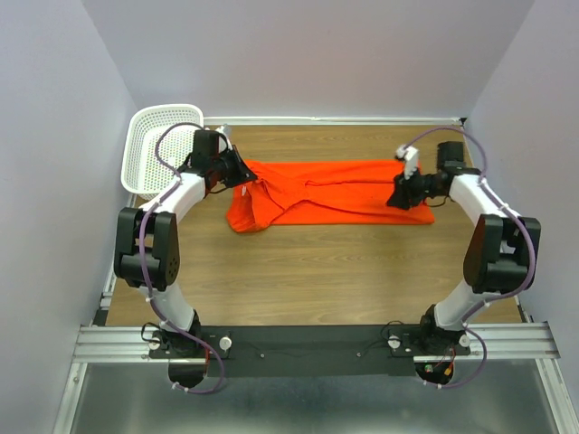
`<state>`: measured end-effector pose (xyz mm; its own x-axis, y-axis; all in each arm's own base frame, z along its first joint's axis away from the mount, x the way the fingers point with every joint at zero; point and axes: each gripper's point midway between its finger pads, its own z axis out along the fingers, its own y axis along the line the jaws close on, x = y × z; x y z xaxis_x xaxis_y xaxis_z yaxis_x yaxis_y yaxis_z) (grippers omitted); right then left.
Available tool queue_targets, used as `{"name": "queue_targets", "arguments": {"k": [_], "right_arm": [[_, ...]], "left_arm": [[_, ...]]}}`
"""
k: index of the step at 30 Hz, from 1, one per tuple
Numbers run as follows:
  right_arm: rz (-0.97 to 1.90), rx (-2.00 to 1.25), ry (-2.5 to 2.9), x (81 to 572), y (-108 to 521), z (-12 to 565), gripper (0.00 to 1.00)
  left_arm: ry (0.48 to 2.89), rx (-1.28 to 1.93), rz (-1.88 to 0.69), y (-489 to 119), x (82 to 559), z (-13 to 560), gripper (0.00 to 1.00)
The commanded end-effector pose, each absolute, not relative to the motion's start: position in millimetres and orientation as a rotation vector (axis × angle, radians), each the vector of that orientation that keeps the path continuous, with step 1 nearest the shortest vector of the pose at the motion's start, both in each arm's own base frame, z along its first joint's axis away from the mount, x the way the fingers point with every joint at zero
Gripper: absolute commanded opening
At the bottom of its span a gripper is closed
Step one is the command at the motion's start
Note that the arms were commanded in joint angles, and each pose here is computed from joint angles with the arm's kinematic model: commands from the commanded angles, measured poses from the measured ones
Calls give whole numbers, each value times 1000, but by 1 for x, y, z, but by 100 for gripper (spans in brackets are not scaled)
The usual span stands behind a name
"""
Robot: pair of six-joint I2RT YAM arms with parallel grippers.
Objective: Fold and stack the t-shirts
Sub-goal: Fold the tshirt
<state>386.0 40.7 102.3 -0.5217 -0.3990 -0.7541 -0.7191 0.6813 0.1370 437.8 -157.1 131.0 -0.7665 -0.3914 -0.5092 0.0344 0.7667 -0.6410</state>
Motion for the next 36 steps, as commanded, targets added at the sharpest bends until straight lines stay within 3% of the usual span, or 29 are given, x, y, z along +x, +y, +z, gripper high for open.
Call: {"name": "queue_targets", "arguments": {"k": [1,5,8,14,19,27,36], "right_arm": [[700,-1206,2024,337,107,106,45],[712,-1448,1881,322,187,115,55],[612,-1491,1818,331,238,122,56],[415,-1356,1796,370,305,138,56],[364,-1275,1826,383,304,140,55],[340,-1240,1823,364,269,153,63],[384,-1196,1853,359,253,152,63]], "left_arm": [[2280,-144,-869,-161,448,146,0],[2297,-109,-863,-161,448,145,0],[2298,-97,-886,-164,445,146,0],[2272,18,-955,-176,449,152,0],[2260,191,-937,-181,462,154,0],[2265,313,-941,-190,476,146,0],[2293,443,-918,-208,488,126,0]]}}
